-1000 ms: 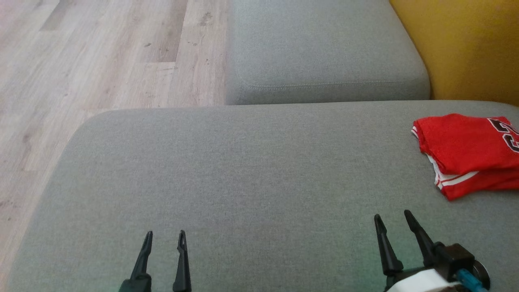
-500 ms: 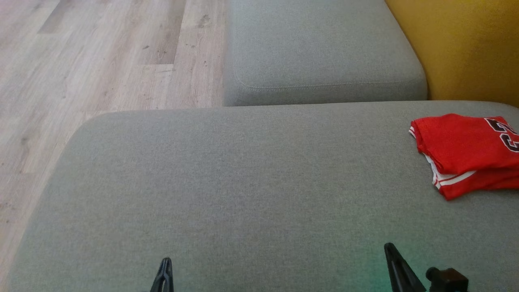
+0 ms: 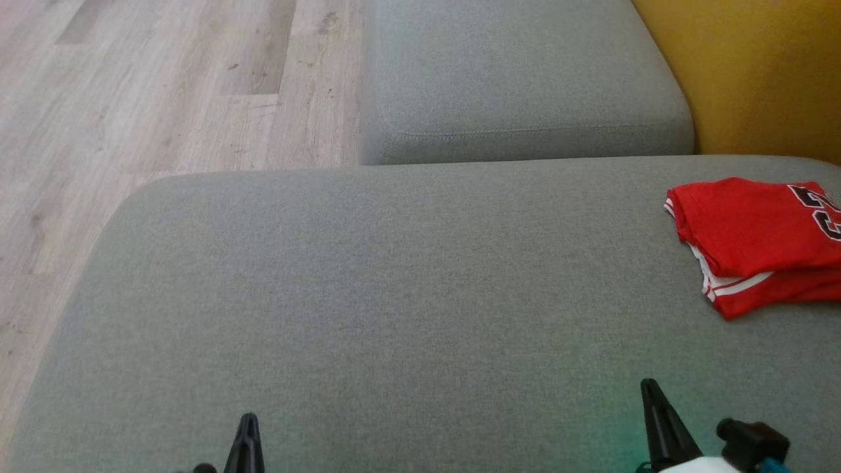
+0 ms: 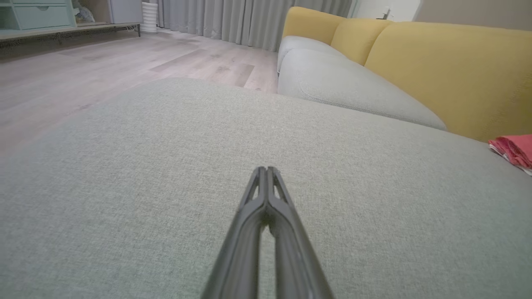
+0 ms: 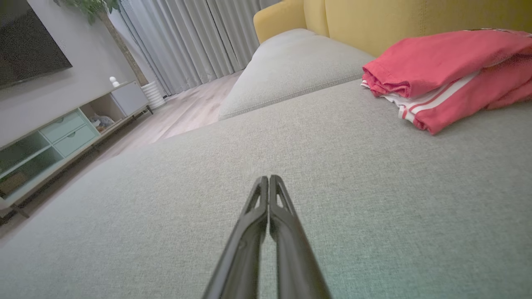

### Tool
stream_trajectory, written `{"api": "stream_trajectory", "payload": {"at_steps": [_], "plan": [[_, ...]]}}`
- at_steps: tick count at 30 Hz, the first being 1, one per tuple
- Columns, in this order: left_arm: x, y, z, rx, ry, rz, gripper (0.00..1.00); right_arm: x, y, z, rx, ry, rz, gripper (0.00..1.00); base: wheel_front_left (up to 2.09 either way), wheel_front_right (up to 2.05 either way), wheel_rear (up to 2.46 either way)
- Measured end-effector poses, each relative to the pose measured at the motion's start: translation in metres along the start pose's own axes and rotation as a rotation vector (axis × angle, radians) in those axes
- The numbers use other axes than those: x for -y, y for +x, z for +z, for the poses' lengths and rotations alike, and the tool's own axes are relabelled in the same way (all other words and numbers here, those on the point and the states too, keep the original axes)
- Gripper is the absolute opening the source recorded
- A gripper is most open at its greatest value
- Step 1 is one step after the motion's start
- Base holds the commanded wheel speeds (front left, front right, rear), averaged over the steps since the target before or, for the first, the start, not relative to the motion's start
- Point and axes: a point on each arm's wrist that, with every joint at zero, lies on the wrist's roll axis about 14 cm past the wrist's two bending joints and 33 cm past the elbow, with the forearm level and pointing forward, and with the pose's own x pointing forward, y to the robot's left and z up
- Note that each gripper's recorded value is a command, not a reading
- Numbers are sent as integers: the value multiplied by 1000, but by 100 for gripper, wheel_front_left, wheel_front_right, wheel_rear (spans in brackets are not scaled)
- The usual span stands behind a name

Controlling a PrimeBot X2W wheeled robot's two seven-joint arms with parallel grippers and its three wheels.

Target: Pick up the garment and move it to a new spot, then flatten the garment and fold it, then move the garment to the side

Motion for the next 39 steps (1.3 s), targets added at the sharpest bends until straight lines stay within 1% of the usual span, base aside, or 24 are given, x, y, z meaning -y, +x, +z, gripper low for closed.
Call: {"api": "stream_trajectory", "payload": {"at_steps": [17, 39], "plan": [[-8, 14, 5, -31, -219, 28, 0, 15, 8, 8, 12, 216, -63, 0, 0, 0, 0], [-18, 27, 11, -54, -495, 50, 0, 27, 22, 23, 42, 479, -103, 0, 0, 0, 0]]}}
